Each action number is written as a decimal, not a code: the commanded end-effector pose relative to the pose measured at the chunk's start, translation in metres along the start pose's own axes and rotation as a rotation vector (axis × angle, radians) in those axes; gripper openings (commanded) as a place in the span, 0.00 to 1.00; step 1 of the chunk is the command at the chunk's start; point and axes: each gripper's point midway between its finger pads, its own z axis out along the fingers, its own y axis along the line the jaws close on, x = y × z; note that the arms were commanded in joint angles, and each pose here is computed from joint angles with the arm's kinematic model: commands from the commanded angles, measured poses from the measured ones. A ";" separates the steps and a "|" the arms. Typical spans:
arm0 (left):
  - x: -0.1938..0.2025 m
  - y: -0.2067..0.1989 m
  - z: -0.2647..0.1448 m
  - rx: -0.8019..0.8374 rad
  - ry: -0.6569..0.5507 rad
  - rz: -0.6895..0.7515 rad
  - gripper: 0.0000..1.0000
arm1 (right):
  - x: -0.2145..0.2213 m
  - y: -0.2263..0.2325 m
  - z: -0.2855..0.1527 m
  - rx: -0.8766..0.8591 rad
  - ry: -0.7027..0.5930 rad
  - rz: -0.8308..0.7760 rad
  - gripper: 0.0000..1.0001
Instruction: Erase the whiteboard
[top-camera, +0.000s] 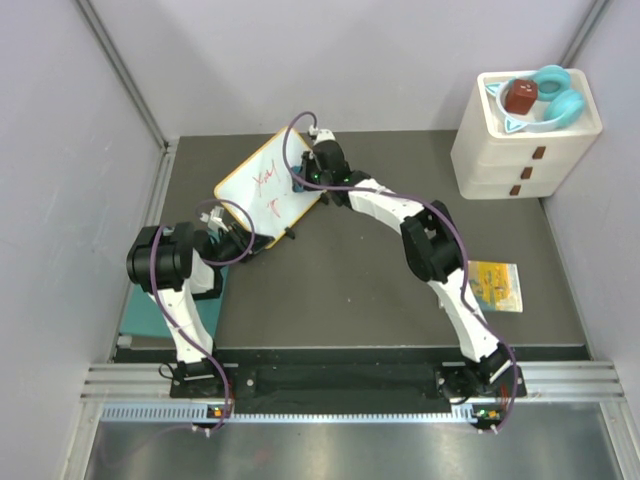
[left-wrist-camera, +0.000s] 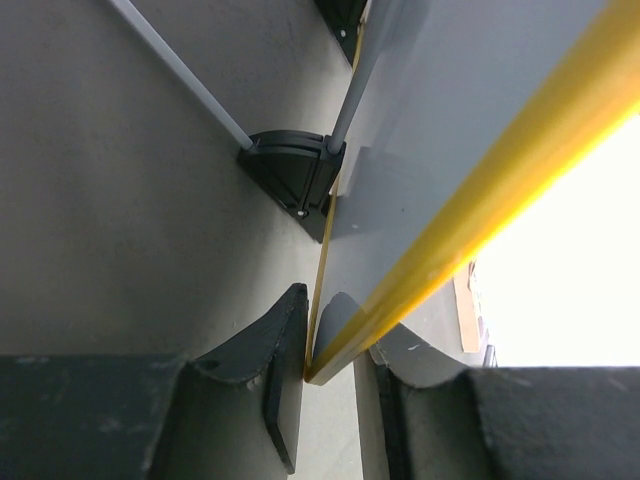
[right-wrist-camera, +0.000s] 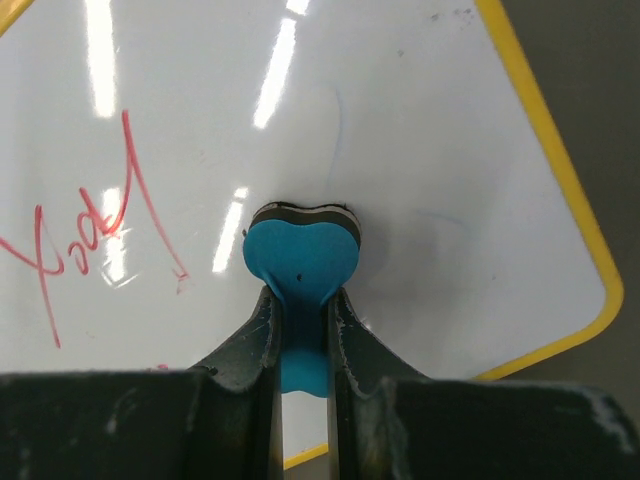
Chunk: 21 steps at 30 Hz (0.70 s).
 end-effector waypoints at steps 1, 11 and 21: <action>-0.032 -0.058 0.001 0.216 -0.114 0.309 0.29 | 0.078 0.058 -0.015 -0.132 0.208 -0.074 0.00; -0.033 -0.058 0.002 0.214 -0.117 0.315 0.27 | 0.108 0.101 -0.053 -0.232 0.265 -0.108 0.00; -0.029 -0.058 0.004 0.208 -0.099 0.325 0.27 | 0.069 0.108 -0.034 -0.171 0.166 -0.114 0.00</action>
